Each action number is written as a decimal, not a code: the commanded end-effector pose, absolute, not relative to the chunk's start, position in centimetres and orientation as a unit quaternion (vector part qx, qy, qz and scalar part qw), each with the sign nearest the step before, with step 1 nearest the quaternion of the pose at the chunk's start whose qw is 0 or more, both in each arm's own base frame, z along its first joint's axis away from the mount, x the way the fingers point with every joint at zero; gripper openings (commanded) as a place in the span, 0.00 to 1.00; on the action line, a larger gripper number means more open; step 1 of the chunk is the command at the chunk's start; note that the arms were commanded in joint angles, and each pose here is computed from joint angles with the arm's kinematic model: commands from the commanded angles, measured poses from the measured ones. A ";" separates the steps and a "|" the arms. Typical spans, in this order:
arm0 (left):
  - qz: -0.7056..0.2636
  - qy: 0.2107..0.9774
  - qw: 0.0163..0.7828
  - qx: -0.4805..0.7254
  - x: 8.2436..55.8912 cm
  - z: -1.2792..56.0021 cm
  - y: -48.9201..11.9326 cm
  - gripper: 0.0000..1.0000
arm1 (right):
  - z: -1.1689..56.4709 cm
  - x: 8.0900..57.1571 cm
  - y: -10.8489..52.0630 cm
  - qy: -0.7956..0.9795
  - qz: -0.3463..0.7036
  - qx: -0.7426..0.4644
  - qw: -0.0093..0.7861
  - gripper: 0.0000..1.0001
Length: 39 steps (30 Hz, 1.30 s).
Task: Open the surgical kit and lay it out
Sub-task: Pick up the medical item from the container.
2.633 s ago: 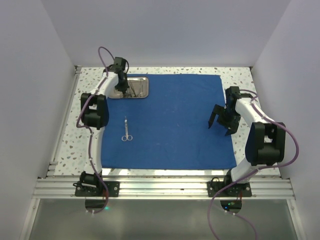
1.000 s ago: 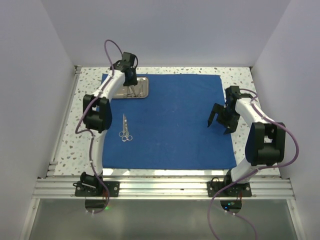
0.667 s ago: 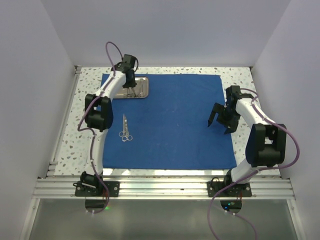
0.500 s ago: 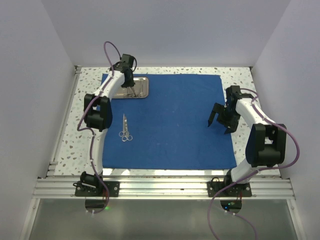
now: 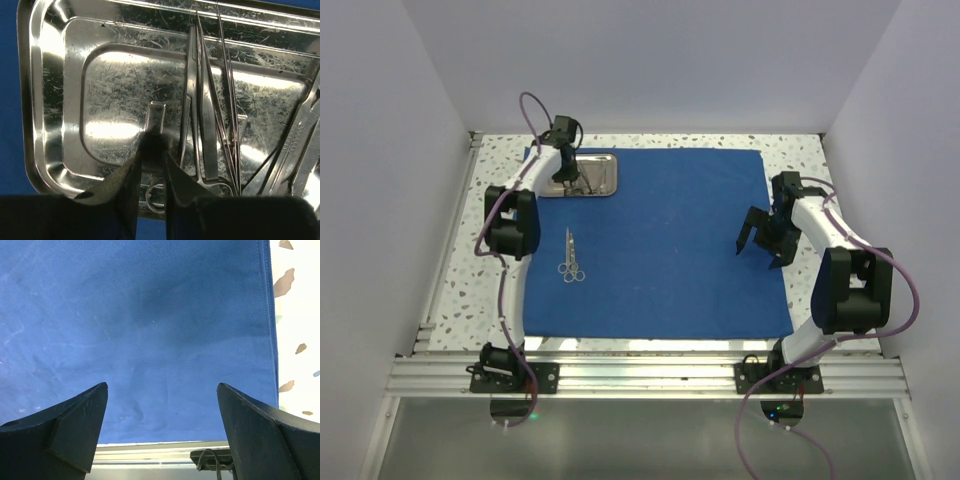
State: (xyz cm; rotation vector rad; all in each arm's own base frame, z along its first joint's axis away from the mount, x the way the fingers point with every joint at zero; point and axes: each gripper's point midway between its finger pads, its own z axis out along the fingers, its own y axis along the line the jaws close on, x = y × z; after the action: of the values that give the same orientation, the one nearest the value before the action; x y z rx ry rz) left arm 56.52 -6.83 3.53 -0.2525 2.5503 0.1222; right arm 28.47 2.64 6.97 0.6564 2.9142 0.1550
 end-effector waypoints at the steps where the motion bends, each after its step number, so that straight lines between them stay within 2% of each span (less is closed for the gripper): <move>1: 0.032 0.955 0.283 -0.081 56.1 2.7 -7.2 0.26 | 7.8 29.0 2.6 0.971 0.048 0.218 0.083 0.95; 8: 0.013 0.952 0.295 -0.079 56.1 3.1 -7.8 0.25 | 7.5 29.2 2.6 0.971 0.047 0.220 0.081 0.95; 15: 0.024 0.940 0.328 -0.090 57.3 6.1 -7.0 0.26 | 7.4 29.3 2.5 0.972 0.045 0.219 0.078 0.95; 25: -0.008 0.932 0.355 -0.075 57.6 9.5 -8.0 0.26 | 7.0 29.5 2.6 0.972 0.045 0.217 0.072 0.95; 28: -0.017 0.928 0.367 -0.066 57.3 10.3 -8.2 0.29 | 6.8 29.6 2.6 0.973 0.047 0.217 0.070 0.95; 32: -0.019 0.927 0.371 -0.054 56.9 10.7 -8.3 0.34 | 6.7 29.7 2.7 0.973 0.050 0.216 0.067 0.95; 39: -0.043 0.941 0.335 -0.023 55.7 8.3 -9.5 0.34 | 6.5 29.9 2.8 0.972 0.052 0.217 0.067 0.95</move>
State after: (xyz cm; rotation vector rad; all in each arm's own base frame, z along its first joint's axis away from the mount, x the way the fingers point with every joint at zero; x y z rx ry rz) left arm 55.99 -8.95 7.55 -0.1296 2.4632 -0.0615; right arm 28.72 2.54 5.62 0.6710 2.9640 0.1327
